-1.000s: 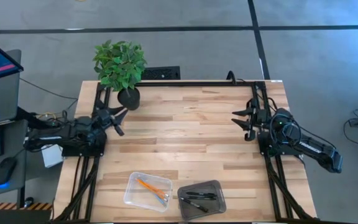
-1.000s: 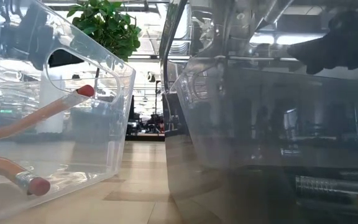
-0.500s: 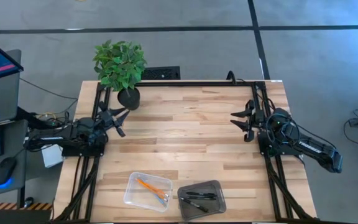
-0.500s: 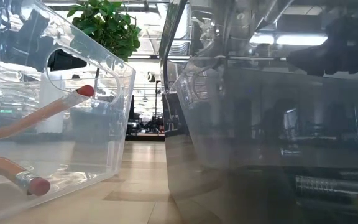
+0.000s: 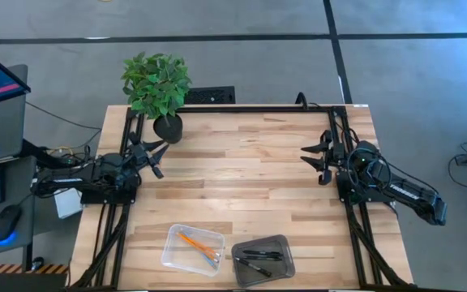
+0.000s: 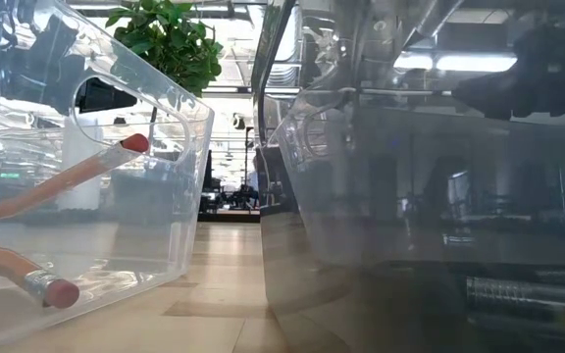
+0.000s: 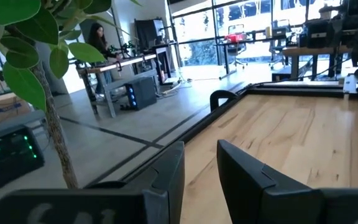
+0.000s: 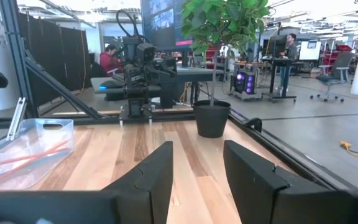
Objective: Sort pens & pencils
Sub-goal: Return to Home Position
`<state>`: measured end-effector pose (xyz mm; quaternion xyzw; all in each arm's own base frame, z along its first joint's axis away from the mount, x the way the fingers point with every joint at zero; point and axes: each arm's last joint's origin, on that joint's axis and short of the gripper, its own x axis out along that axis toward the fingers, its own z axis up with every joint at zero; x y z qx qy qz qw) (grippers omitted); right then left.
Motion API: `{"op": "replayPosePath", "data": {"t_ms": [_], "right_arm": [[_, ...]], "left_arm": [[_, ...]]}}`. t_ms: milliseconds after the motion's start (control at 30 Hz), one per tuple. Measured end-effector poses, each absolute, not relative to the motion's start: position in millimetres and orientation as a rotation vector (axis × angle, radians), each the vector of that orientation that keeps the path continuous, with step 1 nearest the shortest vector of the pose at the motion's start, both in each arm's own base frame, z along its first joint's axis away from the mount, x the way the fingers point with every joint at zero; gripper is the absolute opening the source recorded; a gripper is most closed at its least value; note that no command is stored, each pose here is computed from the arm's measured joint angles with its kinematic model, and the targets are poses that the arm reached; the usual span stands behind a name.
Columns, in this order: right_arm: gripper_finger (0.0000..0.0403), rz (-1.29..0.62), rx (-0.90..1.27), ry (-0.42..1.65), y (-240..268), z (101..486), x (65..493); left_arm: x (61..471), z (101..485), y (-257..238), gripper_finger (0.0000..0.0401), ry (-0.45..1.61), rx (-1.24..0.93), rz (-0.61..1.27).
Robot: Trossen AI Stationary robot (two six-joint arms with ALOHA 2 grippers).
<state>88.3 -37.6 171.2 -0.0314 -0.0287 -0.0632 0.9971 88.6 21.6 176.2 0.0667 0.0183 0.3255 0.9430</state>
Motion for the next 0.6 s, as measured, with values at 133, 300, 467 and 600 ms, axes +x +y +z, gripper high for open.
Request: {"op": "replayPosePath", "data": {"t_ms": [133, 300, 467, 600], "right_arm": [[0.0166, -0.126, -0.063, -0.057, -37.6, 171.2, 88.3], [0.0165, -0.126, -0.062, -0.057, -37.6, 171.2, 88.3], [0.0167, -0.126, -0.062, -0.057, -37.6, 171.1, 88.4], [0.0164, -0.126, -0.062, -0.057, -37.6, 171.1, 88.4]], "left_arm": [[88.6, 176.1, 21.6, 0.0086, 0.035, 0.126, 0.664], [88.6, 175.9, 21.6, 0.0086, 0.036, 0.127, 0.664], [88.7, 175.7, 21.6, 0.0086, 0.039, 0.133, 0.664], [88.7, 175.7, 21.6, 0.0086, 0.038, 0.13, 0.664]]}}
